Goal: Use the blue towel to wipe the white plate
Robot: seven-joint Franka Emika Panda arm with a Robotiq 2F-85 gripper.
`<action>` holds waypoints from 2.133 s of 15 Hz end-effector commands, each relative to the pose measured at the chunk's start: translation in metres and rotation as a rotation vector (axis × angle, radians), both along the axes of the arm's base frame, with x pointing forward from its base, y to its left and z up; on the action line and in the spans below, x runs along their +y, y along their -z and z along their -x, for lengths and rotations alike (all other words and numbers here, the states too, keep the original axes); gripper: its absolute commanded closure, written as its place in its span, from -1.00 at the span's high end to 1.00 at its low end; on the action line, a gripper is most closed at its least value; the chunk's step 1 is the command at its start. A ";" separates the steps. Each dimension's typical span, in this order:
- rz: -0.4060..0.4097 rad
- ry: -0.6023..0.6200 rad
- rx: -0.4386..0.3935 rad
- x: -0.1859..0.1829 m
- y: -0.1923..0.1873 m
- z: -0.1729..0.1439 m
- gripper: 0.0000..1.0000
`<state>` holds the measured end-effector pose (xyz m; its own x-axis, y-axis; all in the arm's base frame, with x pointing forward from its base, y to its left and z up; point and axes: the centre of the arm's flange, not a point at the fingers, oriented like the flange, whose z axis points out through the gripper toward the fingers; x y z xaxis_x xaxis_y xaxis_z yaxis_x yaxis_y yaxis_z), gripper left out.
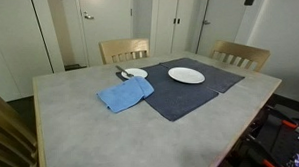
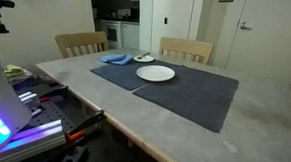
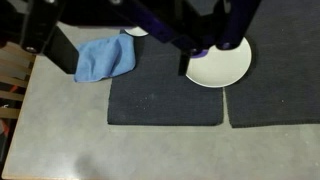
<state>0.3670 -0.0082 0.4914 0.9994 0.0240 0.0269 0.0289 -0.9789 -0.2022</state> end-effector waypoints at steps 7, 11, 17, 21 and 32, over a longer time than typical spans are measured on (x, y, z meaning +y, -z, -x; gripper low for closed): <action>0.000 0.000 0.000 0.000 0.000 0.000 1.00; 0.000 0.000 0.000 0.000 0.000 0.000 1.00; 0.039 -0.060 -0.049 -0.010 0.026 0.018 1.00; 0.065 -0.162 -0.047 -0.042 0.048 0.029 1.00; 0.046 -0.165 -0.052 -0.039 0.044 0.027 1.00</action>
<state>0.3402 -0.0474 0.4472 0.9791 0.1896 0.0739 0.1989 -0.9683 -0.1509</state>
